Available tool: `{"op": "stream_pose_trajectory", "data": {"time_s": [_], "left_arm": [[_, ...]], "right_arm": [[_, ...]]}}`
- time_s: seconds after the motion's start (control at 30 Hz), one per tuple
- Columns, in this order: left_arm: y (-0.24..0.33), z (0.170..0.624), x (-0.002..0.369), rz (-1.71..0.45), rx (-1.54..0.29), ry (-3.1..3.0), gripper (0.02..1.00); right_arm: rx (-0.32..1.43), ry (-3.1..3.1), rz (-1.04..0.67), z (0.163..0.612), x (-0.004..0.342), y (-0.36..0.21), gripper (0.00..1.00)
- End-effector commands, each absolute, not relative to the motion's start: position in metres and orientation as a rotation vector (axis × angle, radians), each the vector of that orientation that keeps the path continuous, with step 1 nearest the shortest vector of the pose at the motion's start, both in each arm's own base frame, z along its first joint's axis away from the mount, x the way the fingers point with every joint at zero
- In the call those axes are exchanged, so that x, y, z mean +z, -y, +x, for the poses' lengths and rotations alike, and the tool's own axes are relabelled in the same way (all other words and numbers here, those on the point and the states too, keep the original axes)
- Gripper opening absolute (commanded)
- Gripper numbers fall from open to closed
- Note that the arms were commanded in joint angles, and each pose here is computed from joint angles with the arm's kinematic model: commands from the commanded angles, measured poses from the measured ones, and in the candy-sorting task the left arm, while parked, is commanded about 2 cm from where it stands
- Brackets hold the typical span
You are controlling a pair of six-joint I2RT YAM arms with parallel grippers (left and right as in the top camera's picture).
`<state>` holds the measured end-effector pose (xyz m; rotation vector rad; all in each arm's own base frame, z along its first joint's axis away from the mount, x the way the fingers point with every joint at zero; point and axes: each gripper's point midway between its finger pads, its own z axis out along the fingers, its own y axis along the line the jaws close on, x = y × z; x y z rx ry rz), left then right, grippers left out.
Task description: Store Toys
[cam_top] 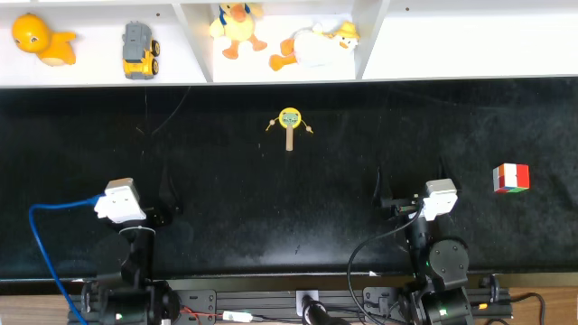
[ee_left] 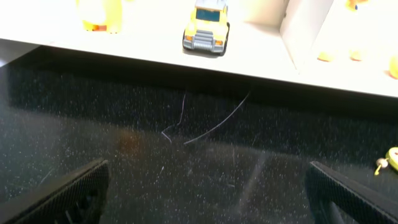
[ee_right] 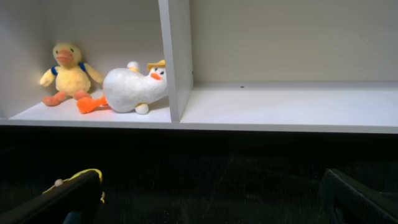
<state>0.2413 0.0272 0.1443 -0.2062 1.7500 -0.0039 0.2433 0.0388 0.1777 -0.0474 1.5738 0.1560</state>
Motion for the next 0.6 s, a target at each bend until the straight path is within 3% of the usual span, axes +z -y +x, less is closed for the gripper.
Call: {"op": "stream_pose_trajectory", "data": {"time_s": [0.03,0.6], "left_arm": [[-0.0256,0.241,0.1531,-0.213,-0.028,-1.695,0.998],[-0.0272,0.2442,0.1558,-0.204,-0.016,-1.638,0.998]], "right_arm": [[0.155,-1.574,-0.052,0.2434,0.1743,-0.0397,0.993],[0.155,-1.574,-0.052,0.2434,0.1744,-0.0397,0.996]]}}
